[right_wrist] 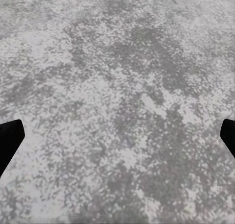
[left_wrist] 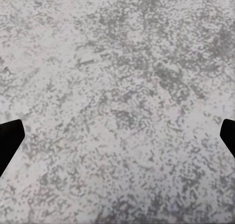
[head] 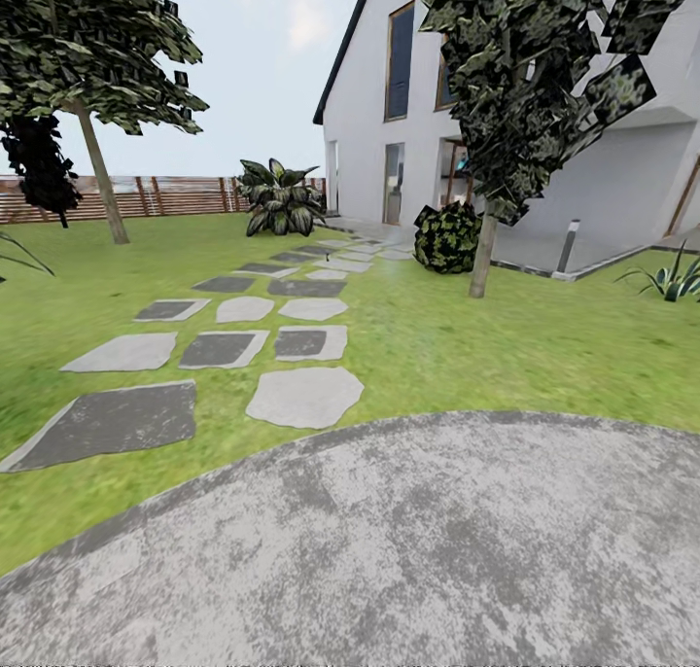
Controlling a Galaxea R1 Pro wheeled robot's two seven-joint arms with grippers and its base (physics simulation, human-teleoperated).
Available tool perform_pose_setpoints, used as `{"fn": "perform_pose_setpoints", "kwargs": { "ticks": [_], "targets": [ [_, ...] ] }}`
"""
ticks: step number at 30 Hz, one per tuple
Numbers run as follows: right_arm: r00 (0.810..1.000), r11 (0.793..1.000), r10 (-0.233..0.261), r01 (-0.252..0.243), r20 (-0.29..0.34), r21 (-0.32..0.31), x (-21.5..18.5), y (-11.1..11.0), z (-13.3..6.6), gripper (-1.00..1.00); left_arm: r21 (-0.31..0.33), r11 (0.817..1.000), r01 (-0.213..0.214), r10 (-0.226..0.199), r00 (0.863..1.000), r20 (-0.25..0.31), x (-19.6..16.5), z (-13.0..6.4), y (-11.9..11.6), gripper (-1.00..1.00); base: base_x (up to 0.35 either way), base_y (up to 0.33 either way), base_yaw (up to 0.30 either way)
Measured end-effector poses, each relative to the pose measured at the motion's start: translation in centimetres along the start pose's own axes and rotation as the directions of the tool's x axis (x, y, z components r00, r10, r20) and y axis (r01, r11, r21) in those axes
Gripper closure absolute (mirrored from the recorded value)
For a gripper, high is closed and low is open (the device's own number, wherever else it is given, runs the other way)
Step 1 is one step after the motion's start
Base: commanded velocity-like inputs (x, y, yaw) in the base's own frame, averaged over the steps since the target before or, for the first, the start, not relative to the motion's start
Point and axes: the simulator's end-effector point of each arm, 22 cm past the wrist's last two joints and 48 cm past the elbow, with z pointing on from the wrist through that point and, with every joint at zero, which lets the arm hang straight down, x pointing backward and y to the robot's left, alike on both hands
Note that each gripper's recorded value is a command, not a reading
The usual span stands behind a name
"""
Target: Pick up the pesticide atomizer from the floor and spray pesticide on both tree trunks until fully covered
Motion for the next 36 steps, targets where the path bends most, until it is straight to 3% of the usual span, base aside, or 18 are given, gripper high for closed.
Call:
{"fn": "perform_pose_setpoints", "kwargs": {
  "ticks": [17,29,36],
  "targets": [
    [1.000,1.000,-0.001,0.001,-0.026,-0.003,4.0,0.5,1.8,-1.00,-0.001,1.000,0.000,0.000,1.000,-0.025,3.6,2.4,0.1,-1.00,0.000,0.000,0.000],
    [0.999,1.000,-0.002,0.002,-0.041,-0.005,4.7,0.6,1.7,-1.00,-0.002,1.000,0.000,0.000,0.999,-0.042,4.3,2.4,0.1,-1.00,0.005,0.000,0.000],
    [0.999,1.000,-0.002,0.002,-0.042,-0.005,4.7,0.6,1.7,-1.00,-0.004,1.000,0.000,0.000,0.999,-0.043,4.3,2.4,0.2,-1.00,0.260,0.000,0.000]
  ]
}}
